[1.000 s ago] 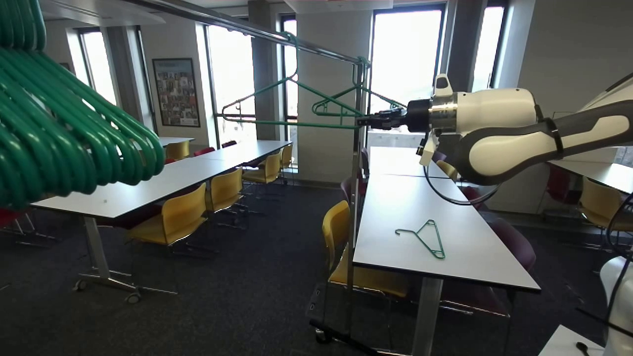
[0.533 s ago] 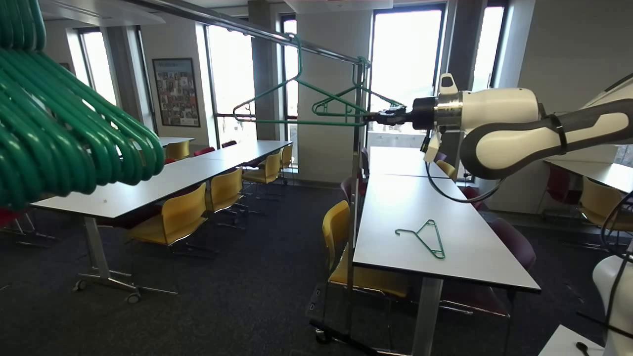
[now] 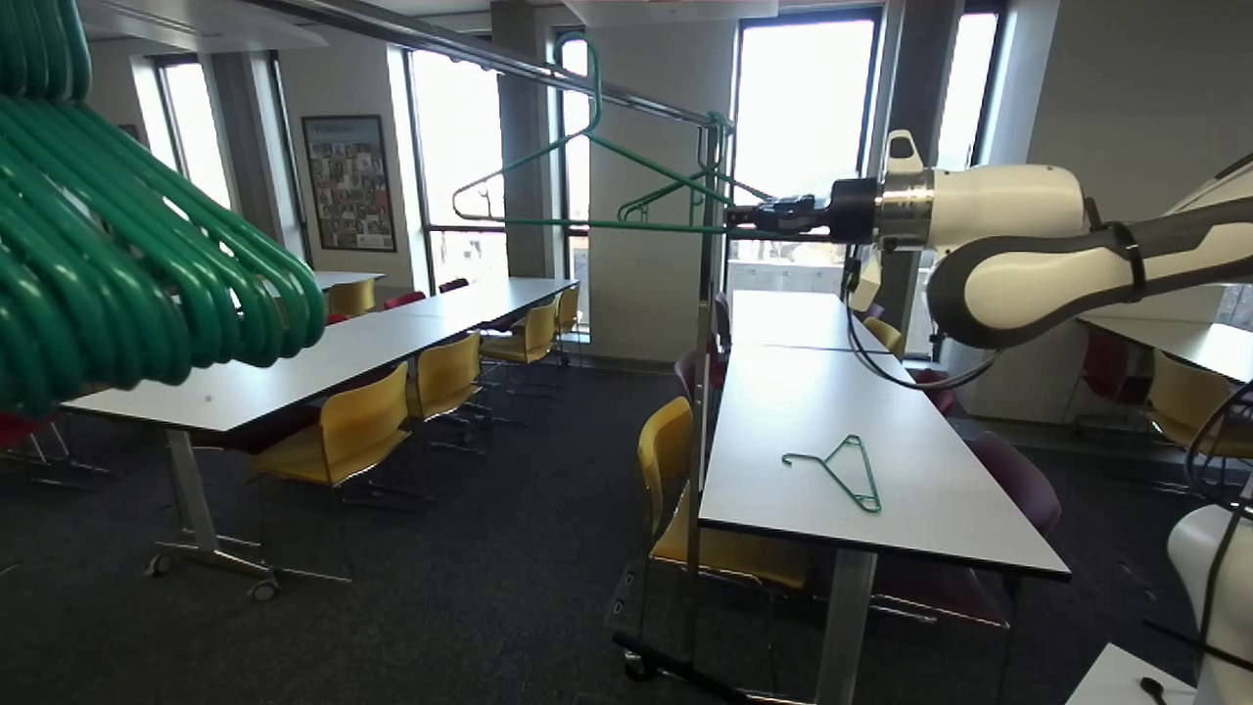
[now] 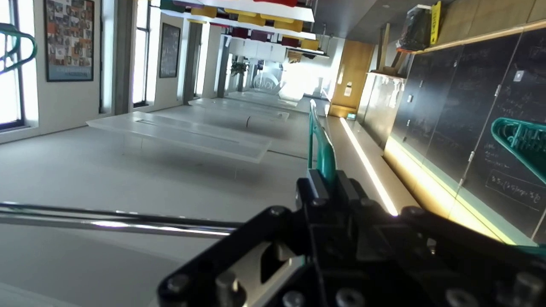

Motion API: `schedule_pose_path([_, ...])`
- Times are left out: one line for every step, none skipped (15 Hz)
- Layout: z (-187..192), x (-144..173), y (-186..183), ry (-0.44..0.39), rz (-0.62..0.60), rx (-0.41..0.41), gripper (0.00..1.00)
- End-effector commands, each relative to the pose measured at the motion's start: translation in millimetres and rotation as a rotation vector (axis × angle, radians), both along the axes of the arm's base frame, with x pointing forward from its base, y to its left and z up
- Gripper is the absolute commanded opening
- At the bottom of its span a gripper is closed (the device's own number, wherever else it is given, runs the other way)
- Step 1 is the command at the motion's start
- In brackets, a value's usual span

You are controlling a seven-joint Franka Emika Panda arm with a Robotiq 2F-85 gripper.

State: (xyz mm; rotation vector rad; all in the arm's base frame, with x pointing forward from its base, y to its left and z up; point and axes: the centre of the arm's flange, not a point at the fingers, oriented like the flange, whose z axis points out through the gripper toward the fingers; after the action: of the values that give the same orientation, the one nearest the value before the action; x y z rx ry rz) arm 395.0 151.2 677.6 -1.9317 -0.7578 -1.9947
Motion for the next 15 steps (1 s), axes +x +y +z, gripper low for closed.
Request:
schedule_pose_path([11, -24, -14, -0.104, 0.027, 0.007, 0.02])
schedule_pose_path([16, -29, -22, -0.114, 0.018, 0.009, 0.02])
schedule_pose_path([19, -32, -28, -0.123, 0.009, 0.004, 0.02])
schedule_pose_path([20, -35, -37, -0.129, -0.005, -0.006, 0.02])
schedule_pose_path([17, -39, -46, -0.123, -0.018, -0.023, 0.02])
schedule_pose_path([12, -42, -54, -0.117, -0.034, -0.040, 0.02])
schedule_pose_path([3, -45, -62, -0.108, -0.052, -0.068, 0.02])
schedule_pose_path([-9, -49, -71, -0.087, -0.071, -0.096, 0.02])
schedule_pose_path([-20, -52, -78, -0.068, -0.089, -0.115, 0.02])
schedule_pose_path([-32, -58, -84, -0.050, -0.106, -0.150, 0.02])
schedule_pose_path([-44, -63, -91, -0.031, -0.120, -0.178, 0.02])
schedule_pose_path([-54, -67, -98, -0.017, -0.135, -0.206, 0.02])
schedule_pose_path([-63, -72, -103, 0.002, -0.147, -0.229, 0.02])
schedule_pose_path([-72, -76, -109, 0.020, -0.158, -0.252, 0.02])
schedule_pose_path([-79, -80, -112, 0.041, -0.167, -0.273, 0.02])
